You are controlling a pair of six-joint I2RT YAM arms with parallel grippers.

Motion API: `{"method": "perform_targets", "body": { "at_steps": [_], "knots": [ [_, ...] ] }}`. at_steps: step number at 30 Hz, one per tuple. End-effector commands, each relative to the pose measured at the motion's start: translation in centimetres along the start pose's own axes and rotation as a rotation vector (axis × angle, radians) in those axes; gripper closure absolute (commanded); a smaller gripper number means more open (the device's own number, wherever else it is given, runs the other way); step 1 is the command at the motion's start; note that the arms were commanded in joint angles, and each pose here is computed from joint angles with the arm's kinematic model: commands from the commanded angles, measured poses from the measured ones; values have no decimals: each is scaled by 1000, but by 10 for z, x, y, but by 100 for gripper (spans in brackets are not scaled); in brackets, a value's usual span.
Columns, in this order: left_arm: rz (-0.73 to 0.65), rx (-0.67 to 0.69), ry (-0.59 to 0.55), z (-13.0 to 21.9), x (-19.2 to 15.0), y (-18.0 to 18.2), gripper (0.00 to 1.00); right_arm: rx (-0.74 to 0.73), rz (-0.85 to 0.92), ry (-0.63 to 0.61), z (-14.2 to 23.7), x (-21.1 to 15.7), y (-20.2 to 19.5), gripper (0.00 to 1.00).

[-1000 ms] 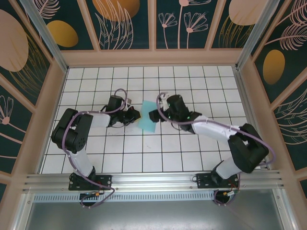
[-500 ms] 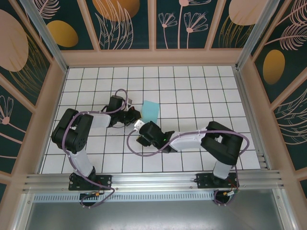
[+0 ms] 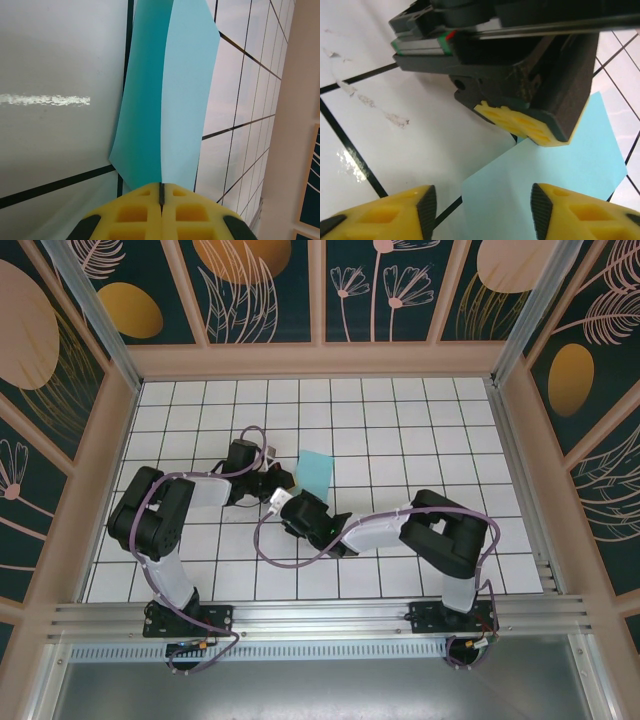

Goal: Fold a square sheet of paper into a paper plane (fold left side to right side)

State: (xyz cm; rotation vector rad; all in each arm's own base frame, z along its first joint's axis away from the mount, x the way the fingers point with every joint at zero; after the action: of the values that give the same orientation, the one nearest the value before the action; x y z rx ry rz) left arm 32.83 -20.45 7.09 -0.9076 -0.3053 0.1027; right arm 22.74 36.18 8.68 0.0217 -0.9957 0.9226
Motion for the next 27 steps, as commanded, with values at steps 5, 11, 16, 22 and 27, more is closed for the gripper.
{"method": "perform_targets", "body": {
  "at_steps": [5,11,16,22,27],
  "knots": [
    [-29,-20,-12,3,1,-9,98,-16,-18,-34,-1,11,-10,78],
    [-41,-12,-16,5,2,-11,95,28,-10,-16,0,7,-9,100],
    [-68,37,-33,16,6,-13,76,73,-27,6,4,-2,-9,100],
    [-96,102,-90,45,14,-13,47,98,-63,9,8,-7,-16,100],
    [-116,67,-118,51,31,-31,49,103,-72,9,7,-8,-16,100]
  ]
}}
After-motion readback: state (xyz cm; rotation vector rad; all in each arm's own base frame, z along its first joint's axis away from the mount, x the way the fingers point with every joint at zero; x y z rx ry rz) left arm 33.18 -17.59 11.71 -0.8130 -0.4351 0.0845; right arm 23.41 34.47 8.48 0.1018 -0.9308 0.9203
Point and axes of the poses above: each hand's point on the last joint's axis, 136 mm out from that joint toward the fingers, its own z axis back along the fingers, its own y axis along the line the jaws close on, x = y × z, the point moved 5 cm from there along z, back along the fingers, and after that the axes turned 8 degrees about -z, right-handed, at the moved point
